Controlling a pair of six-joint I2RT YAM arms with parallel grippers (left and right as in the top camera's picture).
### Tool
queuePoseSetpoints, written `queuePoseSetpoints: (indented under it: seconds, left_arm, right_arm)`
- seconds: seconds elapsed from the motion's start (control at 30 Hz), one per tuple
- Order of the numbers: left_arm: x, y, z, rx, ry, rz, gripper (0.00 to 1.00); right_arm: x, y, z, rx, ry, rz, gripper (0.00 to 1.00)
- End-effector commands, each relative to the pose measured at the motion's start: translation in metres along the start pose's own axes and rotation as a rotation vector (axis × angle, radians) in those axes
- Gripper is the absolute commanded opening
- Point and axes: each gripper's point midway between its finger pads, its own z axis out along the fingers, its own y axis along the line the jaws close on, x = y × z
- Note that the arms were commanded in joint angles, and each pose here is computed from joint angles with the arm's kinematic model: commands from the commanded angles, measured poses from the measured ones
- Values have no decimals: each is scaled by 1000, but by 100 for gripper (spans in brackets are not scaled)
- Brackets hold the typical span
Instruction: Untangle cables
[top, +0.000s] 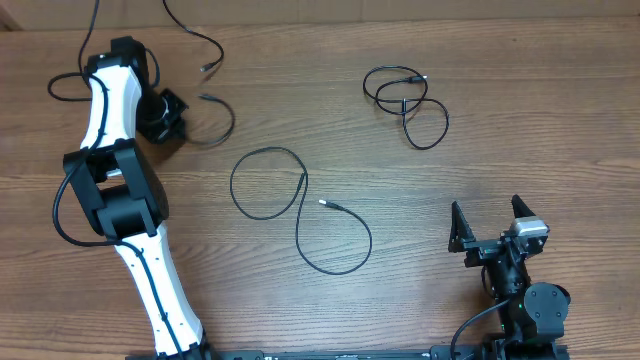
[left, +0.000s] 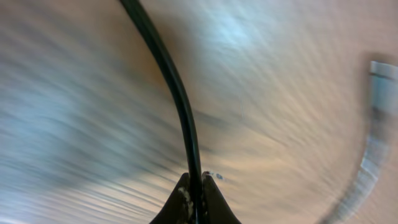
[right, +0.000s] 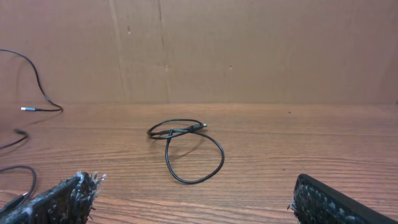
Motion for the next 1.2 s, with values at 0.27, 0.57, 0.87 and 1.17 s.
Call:
queuePoseSetpoints:
  seconds: [0.27,0.57,0.87,1.17]
  left_arm:
    - [43,-81,-96,333,170,-109,4]
    - [57,-115,-116,355,92,-30,28]
    - [72,-123,-100,234,0,137,100]
    - [82,-153,-162,325,-166,230,100]
  right_arm:
    - [2,-2,0,11,-2,-5,100]
    - [2,-2,0,11,-2,-5,100]
    - [2,-2,0,11,-2,-5,100]
    - [2,-2,0,11,-2,-5,100]
